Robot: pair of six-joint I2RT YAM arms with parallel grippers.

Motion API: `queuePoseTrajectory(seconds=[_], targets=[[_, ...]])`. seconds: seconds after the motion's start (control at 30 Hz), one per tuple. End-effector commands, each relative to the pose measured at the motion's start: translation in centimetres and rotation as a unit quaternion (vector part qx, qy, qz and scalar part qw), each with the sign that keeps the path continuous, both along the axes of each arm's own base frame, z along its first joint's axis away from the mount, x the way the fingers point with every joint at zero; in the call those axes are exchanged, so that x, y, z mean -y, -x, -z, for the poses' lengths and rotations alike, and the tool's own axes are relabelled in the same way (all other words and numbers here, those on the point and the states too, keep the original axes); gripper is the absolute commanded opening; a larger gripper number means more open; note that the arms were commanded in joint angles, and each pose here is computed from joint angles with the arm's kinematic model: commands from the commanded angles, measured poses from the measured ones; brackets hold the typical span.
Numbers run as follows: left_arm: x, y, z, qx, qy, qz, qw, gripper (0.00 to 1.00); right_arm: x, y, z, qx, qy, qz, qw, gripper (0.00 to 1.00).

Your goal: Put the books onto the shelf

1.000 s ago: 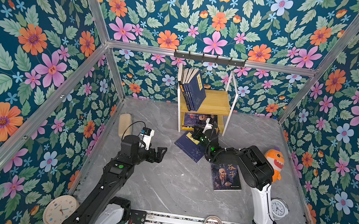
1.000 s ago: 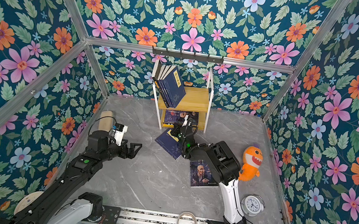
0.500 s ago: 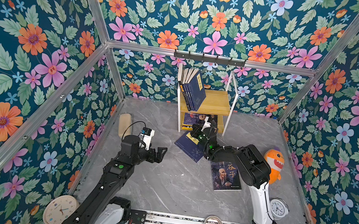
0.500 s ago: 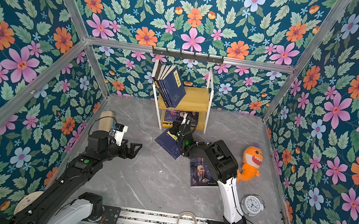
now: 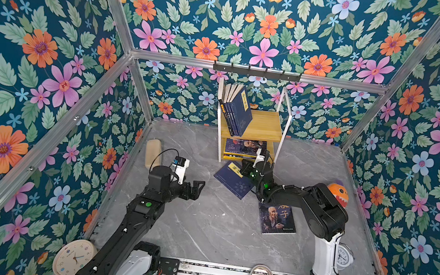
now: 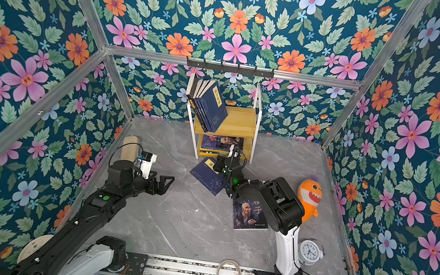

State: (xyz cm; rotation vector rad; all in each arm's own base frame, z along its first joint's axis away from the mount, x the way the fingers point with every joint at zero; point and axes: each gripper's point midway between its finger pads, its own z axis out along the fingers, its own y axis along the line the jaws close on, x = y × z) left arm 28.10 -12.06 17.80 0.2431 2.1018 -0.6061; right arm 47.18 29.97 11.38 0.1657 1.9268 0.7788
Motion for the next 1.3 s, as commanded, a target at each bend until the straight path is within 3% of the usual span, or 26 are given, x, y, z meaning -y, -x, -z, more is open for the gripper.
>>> queuePoseTrajectory(seconds=[0.0,0.1,0.3,0.43,0.63,0.93,1.07,1.27], targets=[[0.0,-0.2,-0.4,0.009,0.006,-0.001,1.0,1.0,1.9,0.7,2.1,-0.026,0.076,-0.001,0.997,0.41],[-0.2,-0.3,-0.3,0.008,0.002,-0.006,1.0,1.0,3.4,1.1,3.6,-0.058,0.106,0.003,0.993,0.5],[-0.4,-0.6,-0.5,0.007,0.0,-0.011,1.0,1.0,4.0,1.5,5.7,-0.109,0.118,0.018,0.987,0.55],[-0.4,-0.9,-0.3,-0.007,0.0,-0.017,1.0,1.0,3.3,2.0,7.5,-0.151,0.106,0.012,0.983,0.55],[0.7,-0.7,0.6,-0.063,0.072,-0.025,0.995,1.0,1.5,4.5,9.2,-0.187,0.098,-0.022,0.977,0.5],[0.8,-1.4,3.2,-0.137,0.105,-0.061,0.983,1.0,-1.8,12.0,11.5,-0.222,0.104,-0.077,0.966,0.48],[1.1,-2.2,4.7,-0.183,0.12,-0.068,0.973,1.0,-2.4,14.3,10.5,-0.222,0.097,-0.093,0.966,0.48],[1.7,-5.0,7.2,-0.234,0.1,-0.066,0.965,1.0,0.9,11.9,7.5,-0.207,0.105,-0.049,0.971,0.5]])
